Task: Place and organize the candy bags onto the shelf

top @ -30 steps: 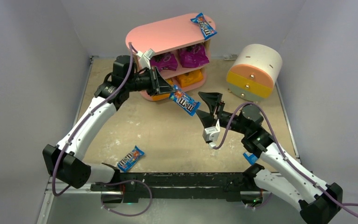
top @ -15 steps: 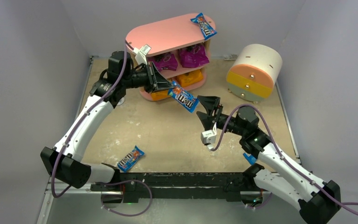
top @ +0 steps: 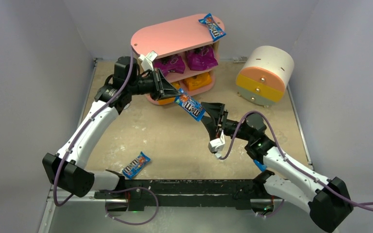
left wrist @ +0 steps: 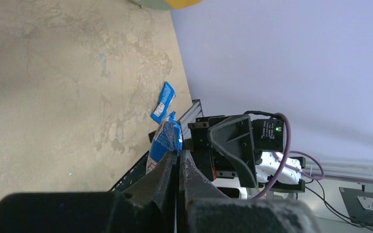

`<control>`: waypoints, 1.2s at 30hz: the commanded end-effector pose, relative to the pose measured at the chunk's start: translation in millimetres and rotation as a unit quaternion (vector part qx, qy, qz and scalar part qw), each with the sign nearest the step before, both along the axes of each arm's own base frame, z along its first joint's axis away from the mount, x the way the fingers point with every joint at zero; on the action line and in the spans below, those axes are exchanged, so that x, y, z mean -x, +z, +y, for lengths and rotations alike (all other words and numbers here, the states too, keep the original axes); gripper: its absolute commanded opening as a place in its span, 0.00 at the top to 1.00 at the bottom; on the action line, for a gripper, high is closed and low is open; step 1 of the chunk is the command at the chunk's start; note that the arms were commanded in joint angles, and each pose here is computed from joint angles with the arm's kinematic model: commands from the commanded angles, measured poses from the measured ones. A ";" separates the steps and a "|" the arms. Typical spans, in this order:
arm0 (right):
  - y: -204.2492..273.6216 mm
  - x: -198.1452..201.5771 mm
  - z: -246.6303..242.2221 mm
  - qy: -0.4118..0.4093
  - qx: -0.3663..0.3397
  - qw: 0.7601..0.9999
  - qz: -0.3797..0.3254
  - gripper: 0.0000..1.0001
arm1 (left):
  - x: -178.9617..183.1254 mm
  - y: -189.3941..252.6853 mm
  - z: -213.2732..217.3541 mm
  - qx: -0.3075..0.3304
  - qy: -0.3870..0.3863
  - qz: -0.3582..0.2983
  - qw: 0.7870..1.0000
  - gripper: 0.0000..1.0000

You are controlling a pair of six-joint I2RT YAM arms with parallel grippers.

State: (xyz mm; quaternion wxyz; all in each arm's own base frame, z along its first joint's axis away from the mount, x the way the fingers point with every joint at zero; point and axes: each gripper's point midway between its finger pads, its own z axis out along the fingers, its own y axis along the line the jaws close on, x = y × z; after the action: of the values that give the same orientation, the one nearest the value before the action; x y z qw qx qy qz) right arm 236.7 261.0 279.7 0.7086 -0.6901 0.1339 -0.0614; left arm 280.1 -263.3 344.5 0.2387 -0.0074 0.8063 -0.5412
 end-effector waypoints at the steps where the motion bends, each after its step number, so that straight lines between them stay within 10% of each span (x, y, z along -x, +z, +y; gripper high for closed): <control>1: 31.9 2.5 3.7 0.011 -0.030 0.998 -0.060 0.20 | 9.4 5.3 5.4 0.009 0.007 -0.003 1.000 1.00; 13: 33.9 27.9 10.9 0.078 -0.017 0.996 -0.034 0.66 | 5.1 -18.9 5.5 -0.017 0.002 0.012 1.000 1.00; 19: 35.5 38.6 12.6 0.104 -0.004 0.994 -0.022 0.73 | 2.1 -31.5 3.9 -0.029 -0.003 0.028 0.999 1.00; 24: 31.9 42.0 15.7 0.121 0.023 0.992 0.002 1.00 | 0.3 -29.8 6.0 -0.038 0.000 0.012 0.999 0.99; 26: 27.7 44.0 16.8 0.129 0.039 0.991 0.020 1.00 | -1.1 -27.9 7.3 -0.043 0.003 0.004 0.999 0.86; 29: 30.9 40.3 16.4 0.120 0.049 0.991 0.036 1.00 | -7.8 -26.8 13.5 -0.069 0.015 -0.024 0.997 0.30; 36: 69.7 -10.7 -1.2 -0.031 0.001 0.991 0.131 1.00 | -12.9 -30.2 84.7 -0.196 0.180 -0.104 0.958 0.14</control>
State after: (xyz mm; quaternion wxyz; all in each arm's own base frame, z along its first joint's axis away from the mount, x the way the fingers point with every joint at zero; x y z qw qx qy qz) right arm 217.3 272.2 316.8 0.6735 -0.7237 0.1462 0.0351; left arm 289.2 -234.0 295.8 0.2807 -0.0158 0.8587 -0.4284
